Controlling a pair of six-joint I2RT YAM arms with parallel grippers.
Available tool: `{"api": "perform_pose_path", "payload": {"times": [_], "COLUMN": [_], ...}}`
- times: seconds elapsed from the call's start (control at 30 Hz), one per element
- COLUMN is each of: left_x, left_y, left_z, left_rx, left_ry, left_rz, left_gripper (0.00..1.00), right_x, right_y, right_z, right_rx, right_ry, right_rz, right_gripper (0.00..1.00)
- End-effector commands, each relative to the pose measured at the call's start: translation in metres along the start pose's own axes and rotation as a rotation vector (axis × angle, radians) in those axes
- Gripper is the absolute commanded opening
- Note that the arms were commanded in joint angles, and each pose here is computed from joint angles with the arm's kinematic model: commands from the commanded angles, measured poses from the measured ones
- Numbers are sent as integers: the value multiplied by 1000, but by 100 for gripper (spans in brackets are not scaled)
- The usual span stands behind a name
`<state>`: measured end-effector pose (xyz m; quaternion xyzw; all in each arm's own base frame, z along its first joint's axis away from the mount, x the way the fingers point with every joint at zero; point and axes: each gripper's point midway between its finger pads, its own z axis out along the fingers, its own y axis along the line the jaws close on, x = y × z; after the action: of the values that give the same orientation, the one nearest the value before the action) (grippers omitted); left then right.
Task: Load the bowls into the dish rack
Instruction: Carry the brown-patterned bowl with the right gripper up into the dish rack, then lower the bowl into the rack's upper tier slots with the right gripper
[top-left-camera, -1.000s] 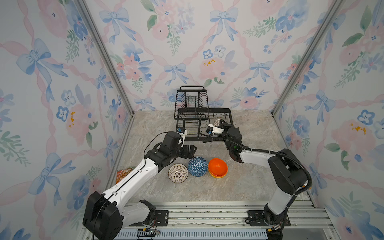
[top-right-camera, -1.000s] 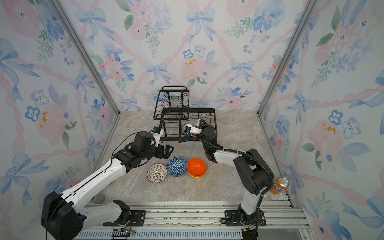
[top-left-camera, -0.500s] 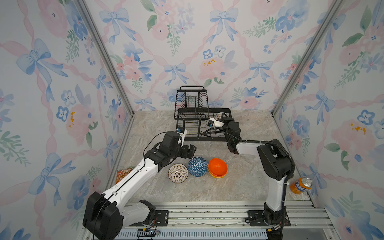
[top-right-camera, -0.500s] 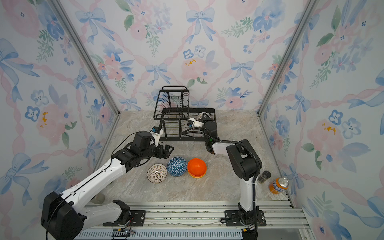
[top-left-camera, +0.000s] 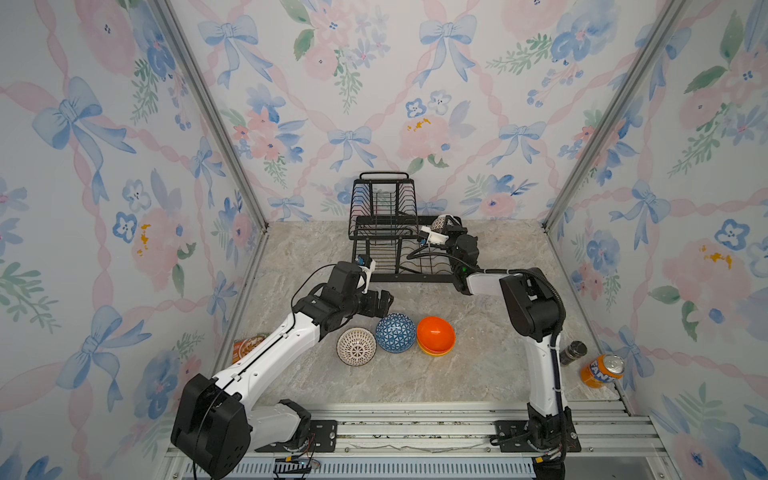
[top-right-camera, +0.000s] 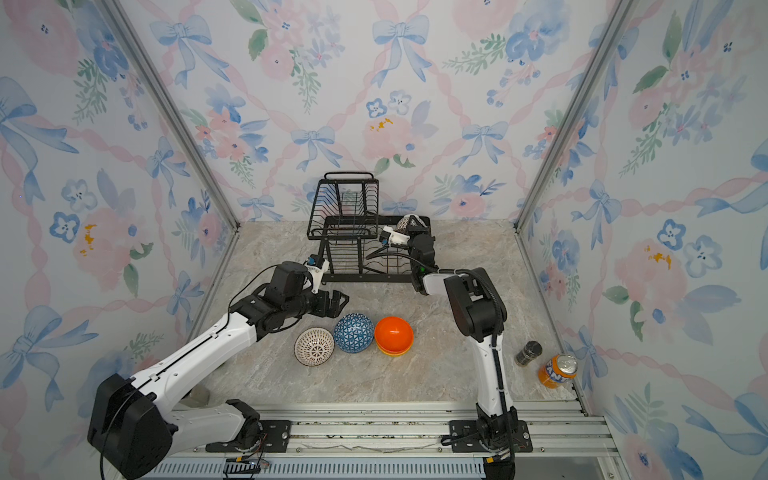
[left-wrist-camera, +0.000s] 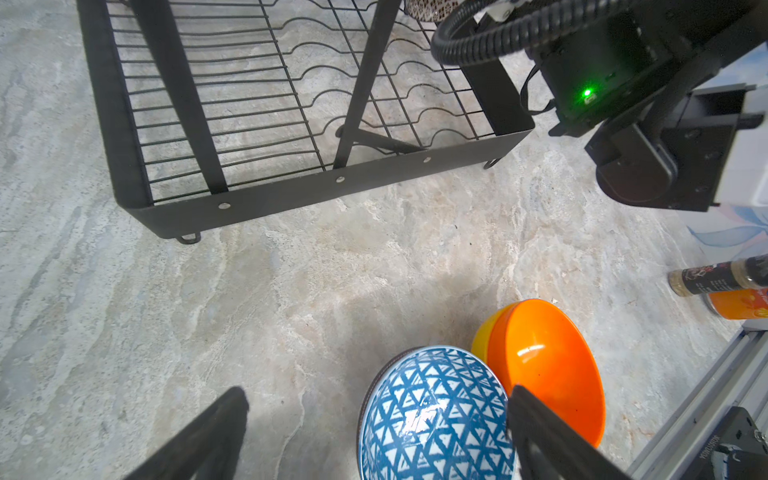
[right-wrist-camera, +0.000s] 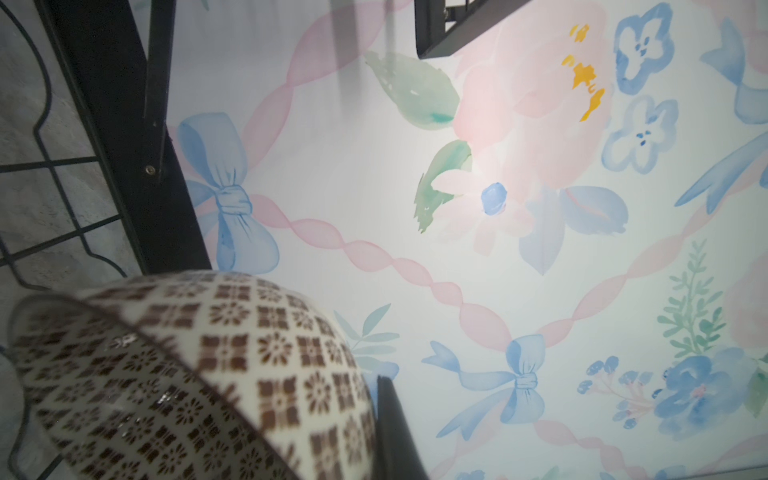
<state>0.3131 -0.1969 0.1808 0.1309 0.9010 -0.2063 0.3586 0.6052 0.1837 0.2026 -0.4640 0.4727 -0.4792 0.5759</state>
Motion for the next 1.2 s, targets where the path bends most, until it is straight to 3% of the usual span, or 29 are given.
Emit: {"api": "perform_pose_path", "payload": {"times": [0.0,0.87,1.17], "left_x": [2,-3,-22], "left_y": [1,18,26], "left_z": [3,3,-7], "left_rx": [7,-25,-63], "left_ry": [21,32,-11], "left_rz": [18,11,31], "left_gripper": [98,98,98], "right_x": [-3,-56,-74], "right_y": [-40,0,13], "right_z": [13,53,60], "right_rx": [132,91,78], "right_ry": [-27,-134,-170], "right_rz": [22,89,119], "right_gripper": [0,0,0]}}
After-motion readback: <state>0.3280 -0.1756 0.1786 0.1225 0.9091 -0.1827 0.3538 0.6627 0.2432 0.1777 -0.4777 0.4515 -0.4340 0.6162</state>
